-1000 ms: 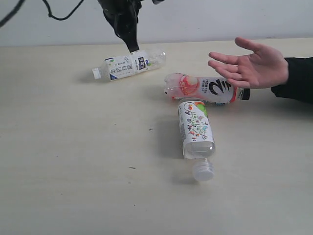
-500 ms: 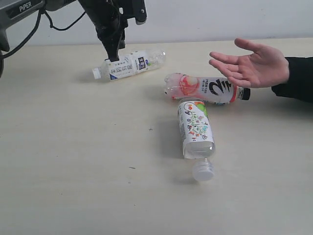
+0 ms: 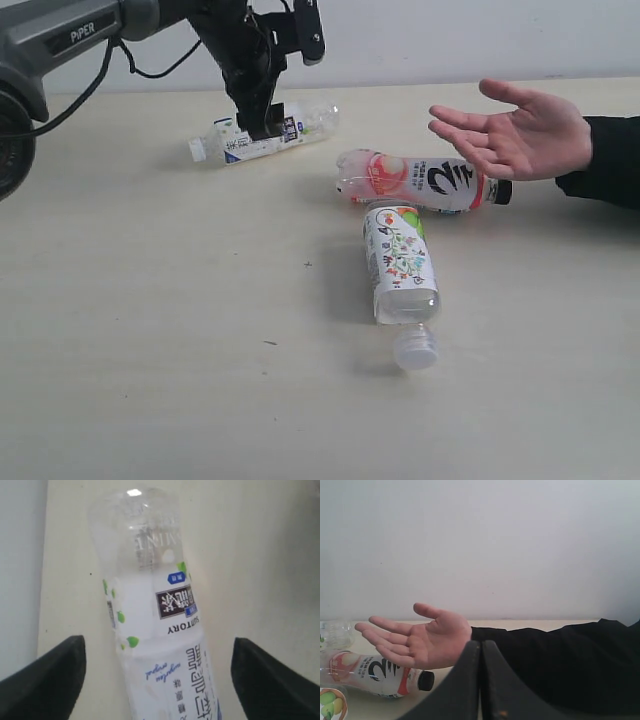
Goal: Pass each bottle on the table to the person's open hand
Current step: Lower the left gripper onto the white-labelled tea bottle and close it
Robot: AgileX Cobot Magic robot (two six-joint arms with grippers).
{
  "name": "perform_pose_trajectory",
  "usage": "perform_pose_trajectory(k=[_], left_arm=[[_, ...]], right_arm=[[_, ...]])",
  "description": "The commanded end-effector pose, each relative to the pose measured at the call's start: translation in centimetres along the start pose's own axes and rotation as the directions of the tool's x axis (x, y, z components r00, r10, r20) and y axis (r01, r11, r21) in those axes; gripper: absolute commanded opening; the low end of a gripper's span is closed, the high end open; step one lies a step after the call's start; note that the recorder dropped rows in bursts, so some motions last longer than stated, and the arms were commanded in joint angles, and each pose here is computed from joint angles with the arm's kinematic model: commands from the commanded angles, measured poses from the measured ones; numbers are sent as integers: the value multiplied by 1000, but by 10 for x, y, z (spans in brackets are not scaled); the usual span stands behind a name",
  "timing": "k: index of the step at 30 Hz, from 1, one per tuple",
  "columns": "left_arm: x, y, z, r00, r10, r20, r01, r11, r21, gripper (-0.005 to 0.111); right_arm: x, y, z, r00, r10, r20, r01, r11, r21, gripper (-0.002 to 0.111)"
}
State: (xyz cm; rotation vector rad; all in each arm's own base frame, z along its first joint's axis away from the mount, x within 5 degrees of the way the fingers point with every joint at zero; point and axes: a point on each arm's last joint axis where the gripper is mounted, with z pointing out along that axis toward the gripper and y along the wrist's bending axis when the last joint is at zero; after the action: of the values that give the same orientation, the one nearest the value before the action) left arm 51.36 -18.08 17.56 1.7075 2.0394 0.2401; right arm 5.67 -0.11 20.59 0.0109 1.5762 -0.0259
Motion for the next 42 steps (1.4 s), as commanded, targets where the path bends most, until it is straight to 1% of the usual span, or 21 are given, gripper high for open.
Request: perform_pose_trajectory(k=[1, 2, 6, 16, 32, 36, 42], left_arm=[[2, 3, 10, 1000, 8, -5, -8, 999, -50, 77], [3, 5, 11, 1000, 14, -10, -15, 997, -73, 77], [3, 7, 15, 1000, -3, 1, 3, 994, -106, 77], [12, -2, 43, 999, 22, -45, -26, 996, -84, 77], [12, -2, 46, 999, 20, -39, -23, 995, -93, 77], [14, -6, 49, 998, 23, -50, -26, 997, -73, 77], [15, -6, 50, 998, 23, -52, -26, 997, -70, 77]], right_arm=[[1, 0, 0, 1000, 3, 4, -4, 1000, 5, 0], [1, 0, 0, 1000, 3, 4, -4, 1000, 5, 0], [1, 0, 0, 1000, 3, 4, -4, 1000, 5, 0], [1, 0, 0, 1000, 3, 4, -4, 1000, 5, 0], [1, 0, 0, 1000, 3, 4, -4, 1000, 5, 0], [1, 0, 0, 1000, 3, 4, -4, 1000, 5, 0], [1, 0, 0, 1000, 3, 4, -4, 1000, 5, 0]])
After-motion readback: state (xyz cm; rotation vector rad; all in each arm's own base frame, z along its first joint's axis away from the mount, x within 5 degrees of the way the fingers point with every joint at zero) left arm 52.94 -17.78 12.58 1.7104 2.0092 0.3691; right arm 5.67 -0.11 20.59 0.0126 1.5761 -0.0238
